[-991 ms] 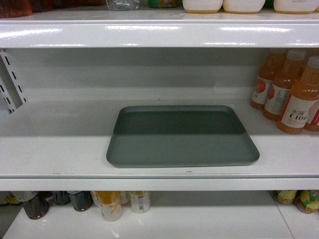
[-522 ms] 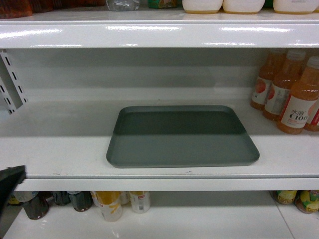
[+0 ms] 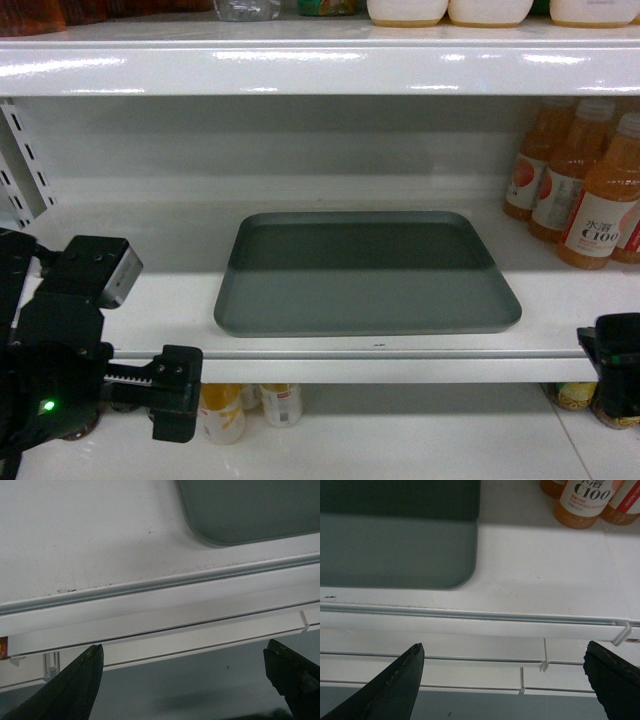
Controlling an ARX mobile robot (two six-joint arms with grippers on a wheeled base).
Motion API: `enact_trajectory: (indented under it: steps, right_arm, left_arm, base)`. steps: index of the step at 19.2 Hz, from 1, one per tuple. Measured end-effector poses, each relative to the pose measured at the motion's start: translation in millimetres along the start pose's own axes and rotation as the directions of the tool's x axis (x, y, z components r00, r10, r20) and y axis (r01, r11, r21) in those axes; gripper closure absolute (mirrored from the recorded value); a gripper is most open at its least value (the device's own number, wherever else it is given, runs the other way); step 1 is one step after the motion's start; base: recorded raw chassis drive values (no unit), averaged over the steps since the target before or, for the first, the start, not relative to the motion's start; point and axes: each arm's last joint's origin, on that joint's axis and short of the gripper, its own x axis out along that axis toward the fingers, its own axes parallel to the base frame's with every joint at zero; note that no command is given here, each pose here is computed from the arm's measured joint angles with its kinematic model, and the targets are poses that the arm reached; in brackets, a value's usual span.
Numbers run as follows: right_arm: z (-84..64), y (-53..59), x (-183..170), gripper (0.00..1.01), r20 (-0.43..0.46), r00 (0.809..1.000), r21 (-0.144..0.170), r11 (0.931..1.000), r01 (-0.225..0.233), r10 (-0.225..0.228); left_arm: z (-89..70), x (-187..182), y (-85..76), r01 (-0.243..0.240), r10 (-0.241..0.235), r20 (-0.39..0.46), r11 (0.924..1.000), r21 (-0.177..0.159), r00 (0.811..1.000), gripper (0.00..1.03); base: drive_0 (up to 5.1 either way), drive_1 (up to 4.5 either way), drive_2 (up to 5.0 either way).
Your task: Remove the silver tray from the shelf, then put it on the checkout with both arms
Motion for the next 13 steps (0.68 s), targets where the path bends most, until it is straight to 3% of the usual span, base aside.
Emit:
enact_trajectory:
  steps: [4,9,11,13]
  right_arm:
    - [7.8,-4.5,30.2,0.03,-0.05,0.999,0.045,0.9989,0.015,-0.012]
    - [34.4,-22.5,81.0,0.03,-0.051,0.996,0.12,0.9892,0.085,-0.079]
    - [43.3,-24.9,118.9,0.03,-0.09,0.993,0.14,0.9865,0.085,-0.073]
    - [48.3,-22.3,132.4,0.03,-0.103,0.993,0.149,0.9864,0.07,-0.055]
  left_arm:
    - [12.9,24.0,-1.5,-0.004,0.004,-0.012,0.9999,-0.012,1.0,0.05]
    - [42.6,58.5,-9.7,0.009,-0.009,-0.003,0.9997,-0.024,1.0,0.05]
    - [57.5,80.5,-14.6,-0.002,0.002,-0.008,0.9996,-0.027,1.0,0.05]
    - [59.5,88.2,-15.1,-0.015,0.014,-0.017,0.9995,-0.029,1.0,0.05]
  base:
    - [0.0,0.0,0.0]
    - [0.0,0.0,0.0]
    - [0.0,0.0,0.0]
    - [0.0,0.0,0.0]
